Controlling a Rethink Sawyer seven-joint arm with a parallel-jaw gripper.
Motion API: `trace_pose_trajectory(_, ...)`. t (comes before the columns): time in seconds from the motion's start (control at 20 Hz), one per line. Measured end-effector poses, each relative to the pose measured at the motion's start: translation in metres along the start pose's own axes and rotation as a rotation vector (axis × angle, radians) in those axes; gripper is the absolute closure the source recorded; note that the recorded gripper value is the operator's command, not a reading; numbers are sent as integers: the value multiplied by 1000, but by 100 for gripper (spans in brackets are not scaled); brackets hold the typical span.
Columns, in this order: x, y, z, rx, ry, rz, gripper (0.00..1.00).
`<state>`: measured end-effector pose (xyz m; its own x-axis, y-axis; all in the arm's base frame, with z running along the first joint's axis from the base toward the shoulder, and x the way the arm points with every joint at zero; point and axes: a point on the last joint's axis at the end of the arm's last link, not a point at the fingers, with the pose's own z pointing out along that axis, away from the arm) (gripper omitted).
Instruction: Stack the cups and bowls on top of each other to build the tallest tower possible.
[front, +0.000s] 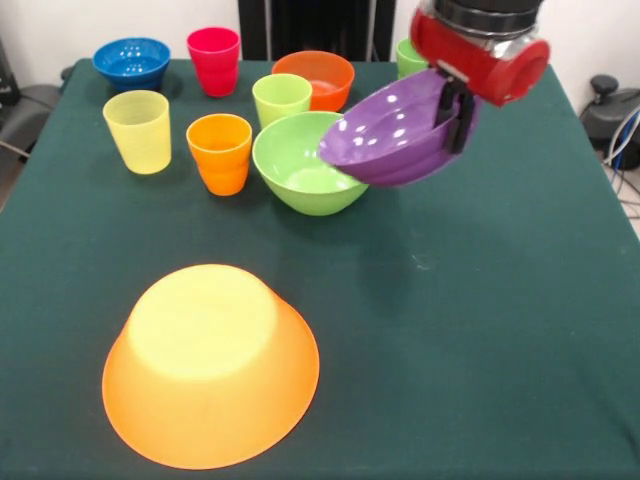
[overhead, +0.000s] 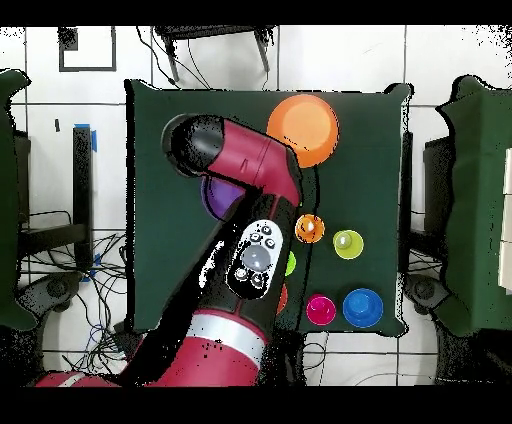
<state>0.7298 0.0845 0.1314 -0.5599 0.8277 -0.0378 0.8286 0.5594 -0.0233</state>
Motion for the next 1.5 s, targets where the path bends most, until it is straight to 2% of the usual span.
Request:
trace_pose_trajectory(0.35,-51,-1,10,16,-34,-6,100)
trace_pose_trajectory(0.4,-64,-2,15,22,-49,-11,100)
trace_pose_trajectory(0.6,-84,-4,25,33,-70,-20,100)
trace_pose_trajectory(0.85,-101,-4,35,51,-83,-37,100)
trace_pose_trajectory(1.05,-112,-4,39,75,-76,-51,100)
trace_pose_trajectory(1.5,-124,-8,21,137,-29,-63,100)
